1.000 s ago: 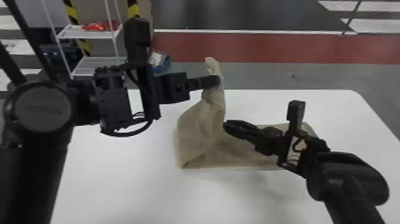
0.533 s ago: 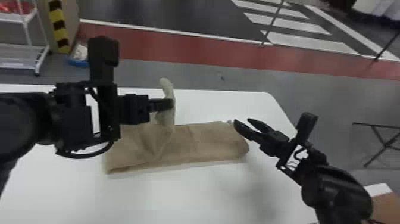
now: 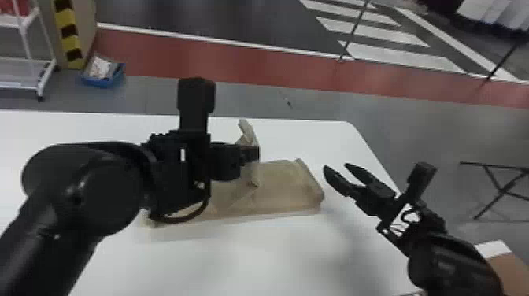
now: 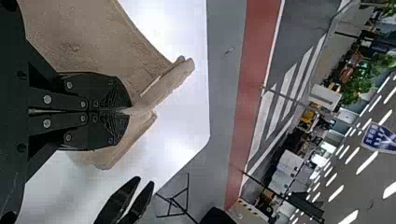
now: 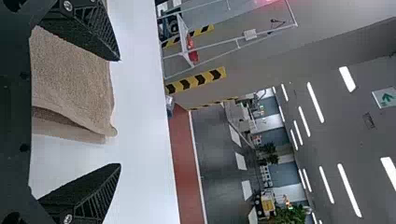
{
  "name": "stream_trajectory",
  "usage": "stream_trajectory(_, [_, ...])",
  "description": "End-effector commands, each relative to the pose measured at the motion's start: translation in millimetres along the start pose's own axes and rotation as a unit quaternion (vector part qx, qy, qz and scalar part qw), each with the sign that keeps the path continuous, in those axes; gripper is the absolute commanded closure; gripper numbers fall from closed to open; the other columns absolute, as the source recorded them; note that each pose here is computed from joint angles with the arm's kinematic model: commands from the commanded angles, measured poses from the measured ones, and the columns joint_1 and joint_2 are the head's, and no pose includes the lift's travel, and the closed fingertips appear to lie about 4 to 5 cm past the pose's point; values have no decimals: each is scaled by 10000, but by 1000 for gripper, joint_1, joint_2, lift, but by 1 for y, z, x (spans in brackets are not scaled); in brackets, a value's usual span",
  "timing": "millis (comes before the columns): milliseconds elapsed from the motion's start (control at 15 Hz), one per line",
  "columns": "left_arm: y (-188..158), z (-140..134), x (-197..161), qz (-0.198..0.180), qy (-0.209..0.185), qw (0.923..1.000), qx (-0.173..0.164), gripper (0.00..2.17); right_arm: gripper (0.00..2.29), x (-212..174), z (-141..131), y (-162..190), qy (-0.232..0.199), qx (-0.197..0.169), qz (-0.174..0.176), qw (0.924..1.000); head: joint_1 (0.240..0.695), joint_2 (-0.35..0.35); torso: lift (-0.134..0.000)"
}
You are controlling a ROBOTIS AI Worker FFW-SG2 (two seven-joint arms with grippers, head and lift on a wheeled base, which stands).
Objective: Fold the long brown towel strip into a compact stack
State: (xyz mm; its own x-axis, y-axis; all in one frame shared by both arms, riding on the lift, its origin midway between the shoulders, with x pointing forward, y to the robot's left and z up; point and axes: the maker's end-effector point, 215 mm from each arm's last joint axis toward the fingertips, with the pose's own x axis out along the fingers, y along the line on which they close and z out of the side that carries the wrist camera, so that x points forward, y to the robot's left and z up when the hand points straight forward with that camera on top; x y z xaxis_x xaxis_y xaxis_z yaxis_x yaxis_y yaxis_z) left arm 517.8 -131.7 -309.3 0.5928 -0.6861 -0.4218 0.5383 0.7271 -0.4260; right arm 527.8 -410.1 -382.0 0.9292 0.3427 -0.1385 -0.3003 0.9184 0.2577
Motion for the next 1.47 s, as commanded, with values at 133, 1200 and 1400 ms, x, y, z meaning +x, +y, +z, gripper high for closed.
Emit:
stream_trajectory(133, [-3,2,5,19,-146,9999,-68,1750,73,-12,6,-11,-49,25,-49,10000,683,-350,-125])
stream_trajectory(1200, [-10,-55,53,82,-127,9999,46,1669,73,-39,7,-24,-190,249,-92,9995,695,-350,-125])
stream_trajectory(1400, [-25,-51,47,-27,-20,9998,178,1669,73,-37,8,-23,-192,246,-76,9995,695,-350,-125])
